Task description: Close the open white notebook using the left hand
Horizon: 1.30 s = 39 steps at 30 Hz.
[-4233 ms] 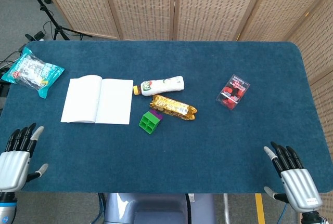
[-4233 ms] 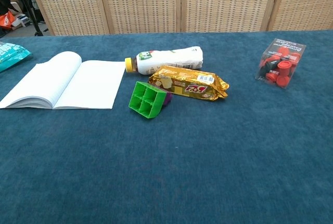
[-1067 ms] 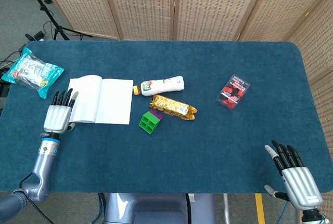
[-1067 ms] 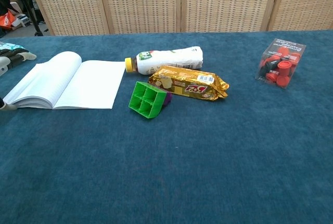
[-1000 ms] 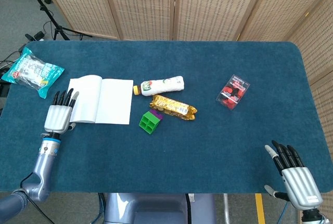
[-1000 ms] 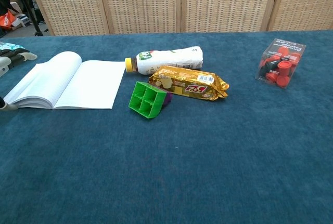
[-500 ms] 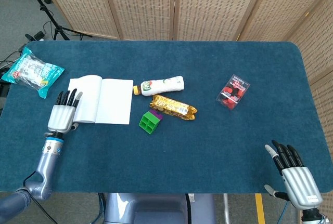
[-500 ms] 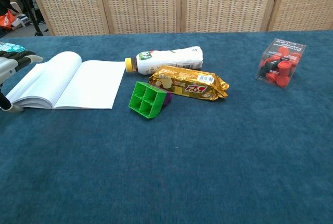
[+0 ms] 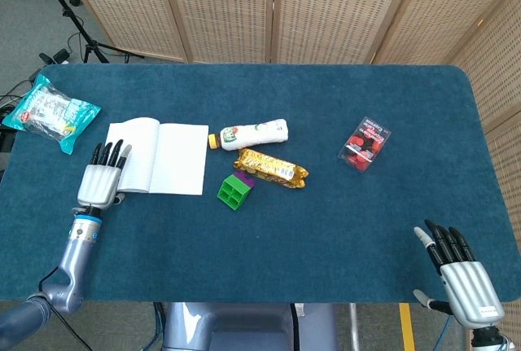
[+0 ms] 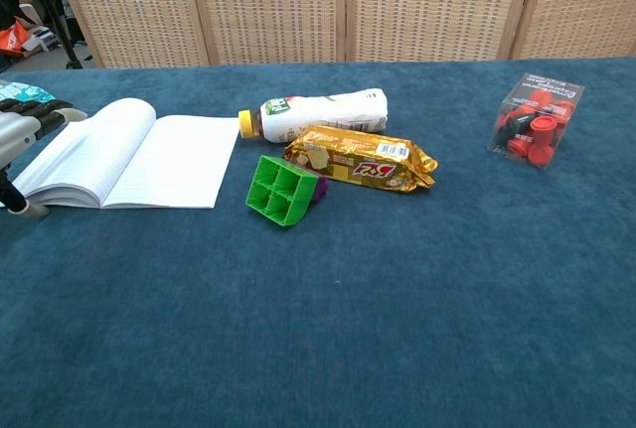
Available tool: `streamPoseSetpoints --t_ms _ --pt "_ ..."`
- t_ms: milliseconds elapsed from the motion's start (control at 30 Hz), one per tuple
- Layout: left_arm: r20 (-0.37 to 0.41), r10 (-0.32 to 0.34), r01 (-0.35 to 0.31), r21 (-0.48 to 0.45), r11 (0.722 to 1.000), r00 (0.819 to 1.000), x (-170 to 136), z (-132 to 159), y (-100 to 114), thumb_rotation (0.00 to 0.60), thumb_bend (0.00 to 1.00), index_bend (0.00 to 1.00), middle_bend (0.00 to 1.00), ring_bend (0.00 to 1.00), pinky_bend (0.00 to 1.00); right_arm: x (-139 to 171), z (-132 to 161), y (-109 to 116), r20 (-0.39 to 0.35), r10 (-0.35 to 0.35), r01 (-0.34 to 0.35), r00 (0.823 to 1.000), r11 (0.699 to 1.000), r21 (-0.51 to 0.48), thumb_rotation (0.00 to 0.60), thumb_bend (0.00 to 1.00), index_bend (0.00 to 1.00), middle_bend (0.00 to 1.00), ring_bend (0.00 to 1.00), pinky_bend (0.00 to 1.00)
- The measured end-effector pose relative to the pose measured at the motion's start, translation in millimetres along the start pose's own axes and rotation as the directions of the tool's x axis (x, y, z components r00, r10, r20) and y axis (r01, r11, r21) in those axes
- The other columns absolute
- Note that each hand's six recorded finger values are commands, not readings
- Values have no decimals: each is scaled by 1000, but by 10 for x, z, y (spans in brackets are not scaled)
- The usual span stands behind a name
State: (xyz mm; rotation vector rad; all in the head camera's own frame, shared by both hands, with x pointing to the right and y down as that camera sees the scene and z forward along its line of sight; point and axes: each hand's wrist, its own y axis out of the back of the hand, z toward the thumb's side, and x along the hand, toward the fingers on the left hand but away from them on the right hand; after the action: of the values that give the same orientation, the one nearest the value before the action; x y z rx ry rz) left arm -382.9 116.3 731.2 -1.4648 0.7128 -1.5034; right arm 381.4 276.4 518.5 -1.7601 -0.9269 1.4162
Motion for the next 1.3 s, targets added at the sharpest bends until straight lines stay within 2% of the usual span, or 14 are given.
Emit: streamPoseSetpoints --t_ms 233,433,567,700,1100,1300 --pt "-5 1 -1 21 1000 1000 14 -15 -22 600 98 0 0 0 0 0 -4 -4 1 0 0 1000 1000 -1 600 40 0 0 0 0" --pt "-1 11 -10 37 999 1000 9 -10 -30 600 202 0 0 0 0 -1 -2 -8 0 1 -1 1000 1000 0 600 40 0 0 0 0" --pt "8 32 -32 48 998 999 4 10 -2 600 294 0 0 0 0 -2 -1 -10 0 2 -2 1000 1000 1 600 40 0 0 0 0" --pt "21 58 -59 61 996 998 1 38 34 600 344 0 0 0 0 -1 1 -8 0 2 -2 1000 1000 1 600 41 0 0 0 0" --pt "54 129 -133 65 989 990 12 179 157 600 360 0 0 0 0 2 -6 2 2 0 0 1000 1000 -1 600 42 0 0 0 0" --pt "79 195 -199 46 979 978 0 265 308 600 354 0 0 0 0 3 -12 12 3 -3 3 1000 1000 -4 600 40 0 0 0 0"
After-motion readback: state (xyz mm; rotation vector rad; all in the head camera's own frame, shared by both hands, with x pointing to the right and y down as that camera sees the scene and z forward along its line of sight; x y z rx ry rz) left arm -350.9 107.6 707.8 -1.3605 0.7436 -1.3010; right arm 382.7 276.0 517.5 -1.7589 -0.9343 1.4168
